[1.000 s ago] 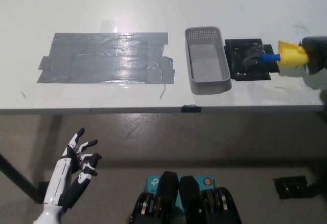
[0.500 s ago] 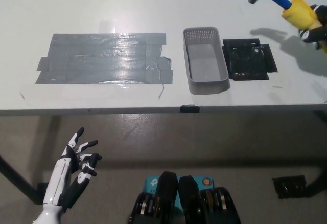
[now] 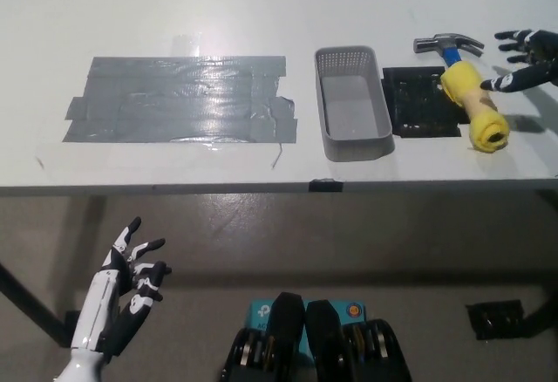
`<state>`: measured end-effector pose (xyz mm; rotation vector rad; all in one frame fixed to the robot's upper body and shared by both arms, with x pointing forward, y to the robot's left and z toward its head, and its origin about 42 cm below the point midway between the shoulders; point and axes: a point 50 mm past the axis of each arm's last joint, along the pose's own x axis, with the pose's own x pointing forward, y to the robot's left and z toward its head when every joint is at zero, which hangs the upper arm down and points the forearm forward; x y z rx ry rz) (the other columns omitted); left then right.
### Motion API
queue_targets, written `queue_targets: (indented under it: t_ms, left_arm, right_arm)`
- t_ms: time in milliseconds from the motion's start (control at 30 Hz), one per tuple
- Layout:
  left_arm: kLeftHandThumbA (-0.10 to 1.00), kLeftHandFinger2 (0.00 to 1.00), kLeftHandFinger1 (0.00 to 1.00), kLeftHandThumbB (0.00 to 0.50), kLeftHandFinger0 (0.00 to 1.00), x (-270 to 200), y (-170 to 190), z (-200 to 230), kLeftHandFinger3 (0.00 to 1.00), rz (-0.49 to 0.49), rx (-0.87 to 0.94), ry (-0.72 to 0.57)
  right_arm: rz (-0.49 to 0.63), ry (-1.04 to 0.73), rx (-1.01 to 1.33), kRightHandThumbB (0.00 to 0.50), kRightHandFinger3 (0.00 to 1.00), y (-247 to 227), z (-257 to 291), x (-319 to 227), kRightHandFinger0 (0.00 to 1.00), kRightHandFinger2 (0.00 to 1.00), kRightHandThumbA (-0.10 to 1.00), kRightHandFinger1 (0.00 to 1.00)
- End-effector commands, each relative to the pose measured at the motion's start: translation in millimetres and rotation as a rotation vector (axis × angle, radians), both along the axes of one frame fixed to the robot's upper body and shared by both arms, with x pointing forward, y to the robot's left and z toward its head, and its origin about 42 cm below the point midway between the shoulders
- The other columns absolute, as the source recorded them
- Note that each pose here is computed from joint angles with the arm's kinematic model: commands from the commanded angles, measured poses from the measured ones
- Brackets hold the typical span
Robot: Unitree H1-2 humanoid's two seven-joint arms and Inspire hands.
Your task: The robot picks the hammer with right hand and hits the black area on the desk and places it back.
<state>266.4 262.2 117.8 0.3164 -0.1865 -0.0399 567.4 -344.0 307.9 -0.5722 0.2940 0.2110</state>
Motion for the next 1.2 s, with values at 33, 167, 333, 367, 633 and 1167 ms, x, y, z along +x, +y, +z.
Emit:
queue_targets:
  t_ms: [33,167,333,367,633,1167]
  left_arm:
    - [0.79,0.81,0.60,0.000,0.40,-1.7,5.4,13.8,1.00,-0.003,0.012,-0.067]
    - [0.79,0.81,0.59,0.000,0.40,0.3,6.2,14.9,1.00,0.001,0.020,-0.080]
    - [0.83,0.83,0.63,0.000,0.43,9.2,3.4,18.9,1.00,-0.008,0.024,-0.092]
    - [0.85,0.86,0.66,0.000,0.47,11.7,2.5,20.3,1.00,-0.011,0.031,-0.099]
    - [1.00,1.00,1.00,0.069,1.00,15.2,3.4,21.4,1.00,-0.045,0.031,-0.084]
    - [1.00,1.00,1.00,0.183,1.00,23.3,1.2,17.7,1.00,-0.117,0.031,-0.017]
  right_arm:
    - [-0.076,-0.378,-0.029,0.442,1.00,-3.4,70.3,8.4,1.00,1.00,0.84,1.00]
    - [-0.188,-0.718,-0.081,0.452,1.00,-3.9,118.3,-0.1,1.00,1.00,0.98,1.00]
    - [-0.139,-0.966,0.013,0.419,1.00,6.3,190.5,-39.2,1.00,1.00,1.00,1.00]
    - [-0.098,-1.037,0.024,0.464,1.00,14.4,207.9,-62.4,1.00,1.00,1.00,1.00]
    - [0.284,-1.338,0.116,0.454,1.00,91.2,163.7,-220.3,1.00,1.00,1.00,1.00]
    - [0.247,-1.060,0.378,0.411,1.00,137.1,-43.0,-325.8,1.00,1.00,1.00,1.00]
